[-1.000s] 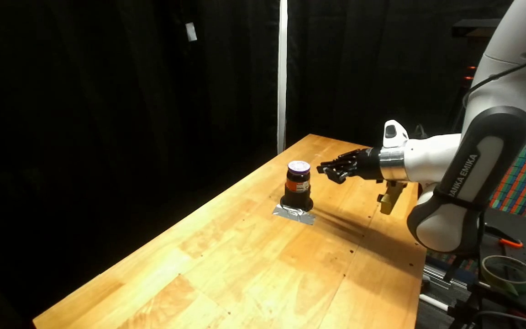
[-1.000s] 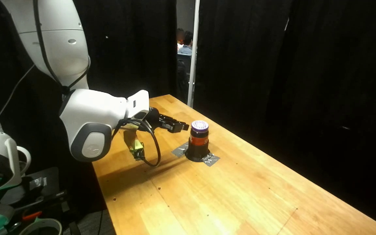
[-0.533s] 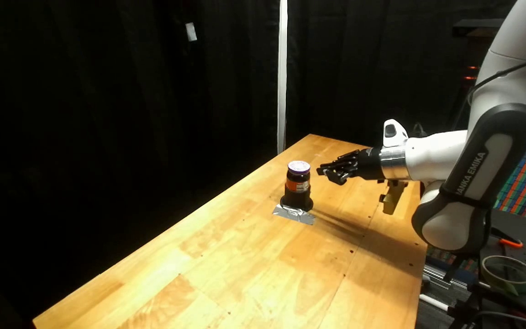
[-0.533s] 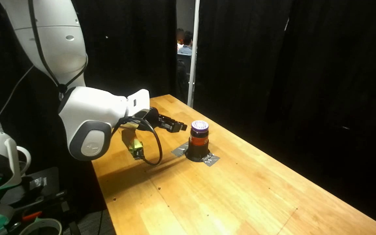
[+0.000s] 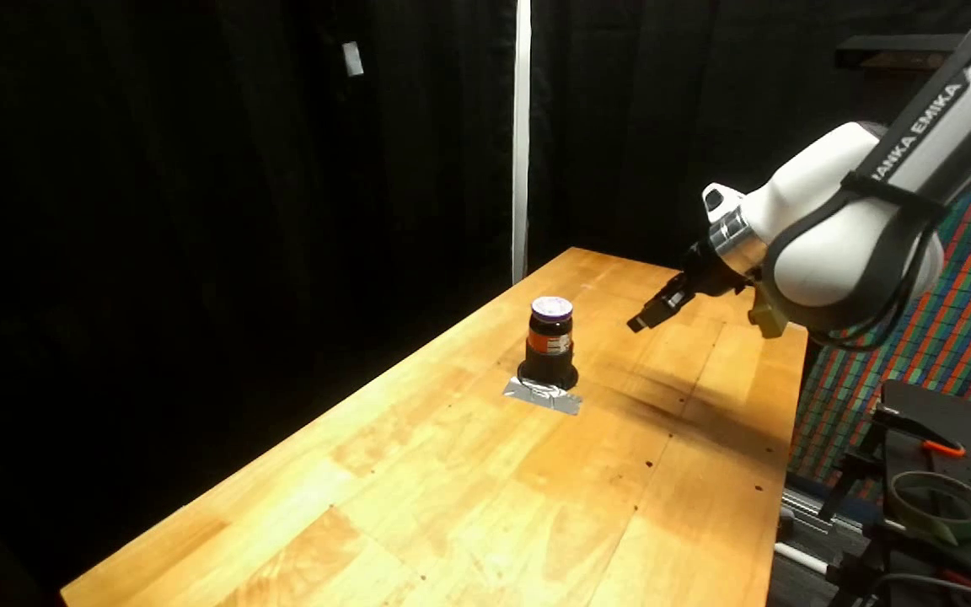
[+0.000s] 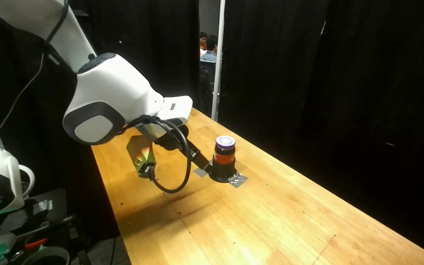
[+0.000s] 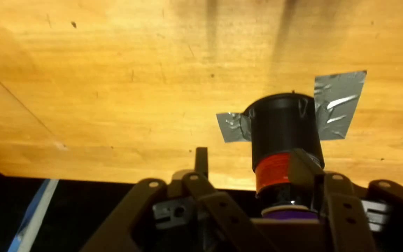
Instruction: Put the elastic around the bottle
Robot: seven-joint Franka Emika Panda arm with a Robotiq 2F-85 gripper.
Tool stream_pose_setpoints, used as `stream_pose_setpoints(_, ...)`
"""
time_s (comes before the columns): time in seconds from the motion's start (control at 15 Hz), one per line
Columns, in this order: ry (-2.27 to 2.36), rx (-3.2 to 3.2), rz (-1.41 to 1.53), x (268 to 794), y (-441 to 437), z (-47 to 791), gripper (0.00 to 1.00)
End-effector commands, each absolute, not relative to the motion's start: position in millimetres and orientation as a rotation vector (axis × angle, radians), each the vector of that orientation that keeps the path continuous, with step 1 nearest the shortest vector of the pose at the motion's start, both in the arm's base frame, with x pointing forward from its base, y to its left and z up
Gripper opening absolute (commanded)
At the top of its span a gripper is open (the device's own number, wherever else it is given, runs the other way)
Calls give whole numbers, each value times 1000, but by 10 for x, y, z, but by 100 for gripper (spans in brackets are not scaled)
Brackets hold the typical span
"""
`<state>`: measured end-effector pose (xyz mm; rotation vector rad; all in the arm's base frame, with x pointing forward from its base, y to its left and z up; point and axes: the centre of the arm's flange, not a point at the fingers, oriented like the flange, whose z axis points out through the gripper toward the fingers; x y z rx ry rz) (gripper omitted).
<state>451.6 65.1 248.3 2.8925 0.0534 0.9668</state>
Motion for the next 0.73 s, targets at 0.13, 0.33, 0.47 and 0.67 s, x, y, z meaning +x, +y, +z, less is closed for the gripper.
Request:
stream_pose_setpoints(0.13,42,3060,498,4596,300,3208,100)
stream_pose_setpoints(0.33,60,3092,234,4562,-73,3014,100)
stream_pose_setpoints(0.47,51,3079,67,4574,-224,2933,100)
stream_pose_setpoints(0.67,67,3081,148,4565,-407,2226,100)
